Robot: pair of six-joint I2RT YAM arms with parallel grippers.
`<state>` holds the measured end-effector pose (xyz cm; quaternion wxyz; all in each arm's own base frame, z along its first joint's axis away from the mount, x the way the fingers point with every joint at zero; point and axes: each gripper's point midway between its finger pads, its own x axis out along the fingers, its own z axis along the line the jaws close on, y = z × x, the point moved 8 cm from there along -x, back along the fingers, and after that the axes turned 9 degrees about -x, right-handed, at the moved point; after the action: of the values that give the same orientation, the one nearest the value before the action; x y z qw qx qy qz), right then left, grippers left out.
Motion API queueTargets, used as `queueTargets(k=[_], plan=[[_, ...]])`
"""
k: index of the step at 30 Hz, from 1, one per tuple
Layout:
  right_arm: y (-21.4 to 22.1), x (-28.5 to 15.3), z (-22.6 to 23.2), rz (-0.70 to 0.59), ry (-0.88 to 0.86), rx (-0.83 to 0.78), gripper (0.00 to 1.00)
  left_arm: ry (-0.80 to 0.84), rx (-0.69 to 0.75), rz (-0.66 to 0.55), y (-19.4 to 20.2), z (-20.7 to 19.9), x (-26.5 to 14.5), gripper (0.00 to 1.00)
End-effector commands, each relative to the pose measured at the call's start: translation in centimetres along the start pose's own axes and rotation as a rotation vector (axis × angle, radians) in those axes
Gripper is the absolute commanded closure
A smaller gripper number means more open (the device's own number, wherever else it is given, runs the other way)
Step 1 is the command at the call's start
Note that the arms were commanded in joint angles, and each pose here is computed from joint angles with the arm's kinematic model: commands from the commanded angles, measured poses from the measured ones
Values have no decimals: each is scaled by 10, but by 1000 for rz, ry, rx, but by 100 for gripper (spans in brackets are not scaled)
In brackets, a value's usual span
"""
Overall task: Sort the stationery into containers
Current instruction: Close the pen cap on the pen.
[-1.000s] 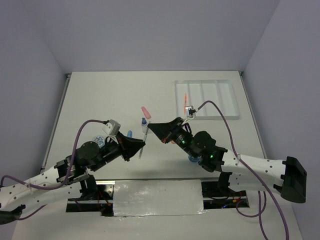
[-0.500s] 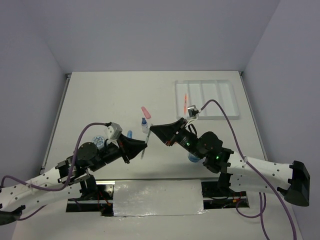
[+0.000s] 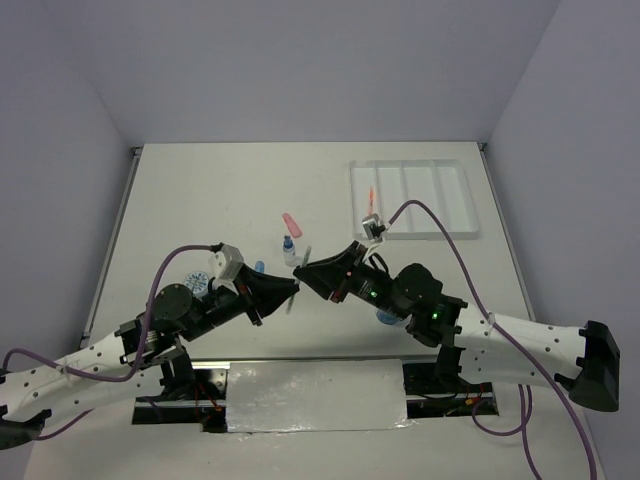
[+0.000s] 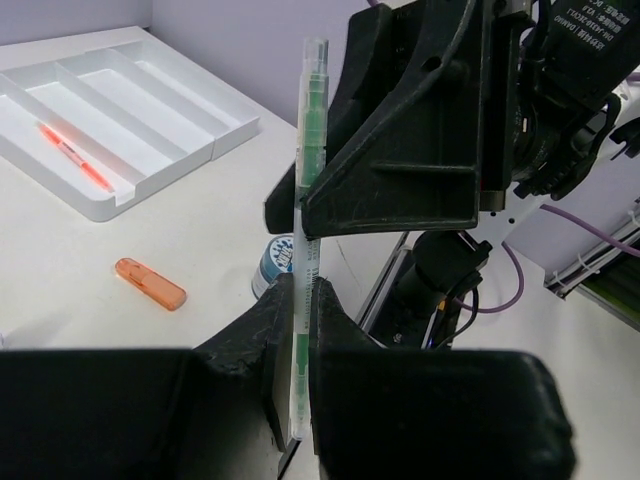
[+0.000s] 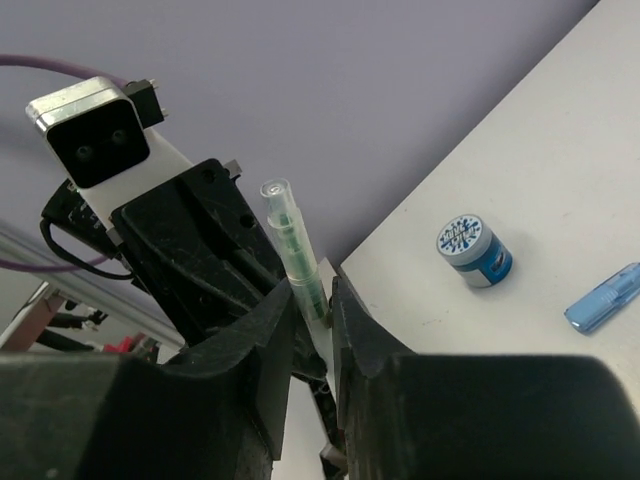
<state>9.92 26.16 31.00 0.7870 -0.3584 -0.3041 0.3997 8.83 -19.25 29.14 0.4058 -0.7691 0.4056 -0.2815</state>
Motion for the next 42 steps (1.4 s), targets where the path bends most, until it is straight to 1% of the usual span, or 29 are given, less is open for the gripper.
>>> queueTargets(k=[1, 2, 3, 5, 6, 7, 8, 9, 10, 12, 13, 14, 15, 16, 17, 18, 21, 23, 24, 25, 27, 28, 29, 31, 36, 42], plan=[[-8, -3, 11, -16, -60, -10, 74, 35, -22, -84, -15, -8, 3, 100], [-8, -2, 11, -16, -65, -9, 78, 28, -27, -84, -16, -9, 4, 100], [-6, -2, 10, -10, -63, -10, 84, 22, -30, -77, -15, -8, 6, 100], [-6, -1, 11, -8, -67, -16, 91, 12, -41, -60, -15, -9, 11, 92], [-6, -1, 11, -10, -75, -25, 92, 17, -44, -59, -18, -12, 13, 88], [-6, -1, 13, -4, -92, -49, 94, 16, -43, -49, -18, -12, 15, 77], [-8, 0, 15, -4, -99, -60, 97, 13, -40, -29, -15, -11, 19, 72], [-8, 0, 17, -4, -104, -71, 98, 27, -38, -20, -15, -14, 21, 66], [-10, 0, 18, 0, -111, -92, 98, 28, -36, -13, -15, -14, 23, 58], [-11, 0, 20, 6, -120, -113, 98, 32, -34, 10, -12, -14, 27, 56], [-12, 0, 21, 9, -125, -128, 98, 33, -33, 17, -11, -14, 28, 59], [-13, 0, 21, 16, -120, -138, 98, 35, -32, 20, -9, -14, 29, 64], [-13, 0, 21, 18, -123, -138, 98, 39, -29, 19, -9, -14, 29, 64], [-11, 0, 21, 30, -126, -140, 98, 46, -29, 20, -8, -14, 29, 77], [-10, 0, 23, 40, -140, -142, 98, 46, -31, 17, -8, -14, 29, 86], [-9, 0, 21, 47, -136, -147, 97, 42, -34, 11, -9, -14, 28, 99], [-8, 0, 19, 51, -125, -154, 95, 53, -28, 8, -10, -15, 26, 100], [-8, 0, 19, 50, -123, -161, 83, 71, -23, 2, -11, -17, 24, 100], [-8, 0, 19, 46, -126, -166, 75, 75, -19, 1, -11, -17, 23, 100], [-10, -1, 20, 41, -131, -170, 58, 86, -18, -6, -13, -18, 20, 100], [-12, -2, 20, 33, -126, -179, 46, 98, -13, -8, -12, -18, 18, 100], [-14, -3, 20, 27, -121, -187, 38, 114, -10, -11, -13, -20, 16, 100], [-15, -3, 20, 28, -122, -193, 35, 115, -6, -11, -12, -19, 16, 100], [-21, -4, 23, 16, -126, -212, 33, 142, 0, 8, -10, -21, 15, 100], [-43, -2, 32, -15, -129, -246, 38, 190, 14, 46, -5, -24, 16, 100], [-53, 1, 41, -30, -156, -256, 44, 192, 23, 71, -2, -24, 18, 100]])
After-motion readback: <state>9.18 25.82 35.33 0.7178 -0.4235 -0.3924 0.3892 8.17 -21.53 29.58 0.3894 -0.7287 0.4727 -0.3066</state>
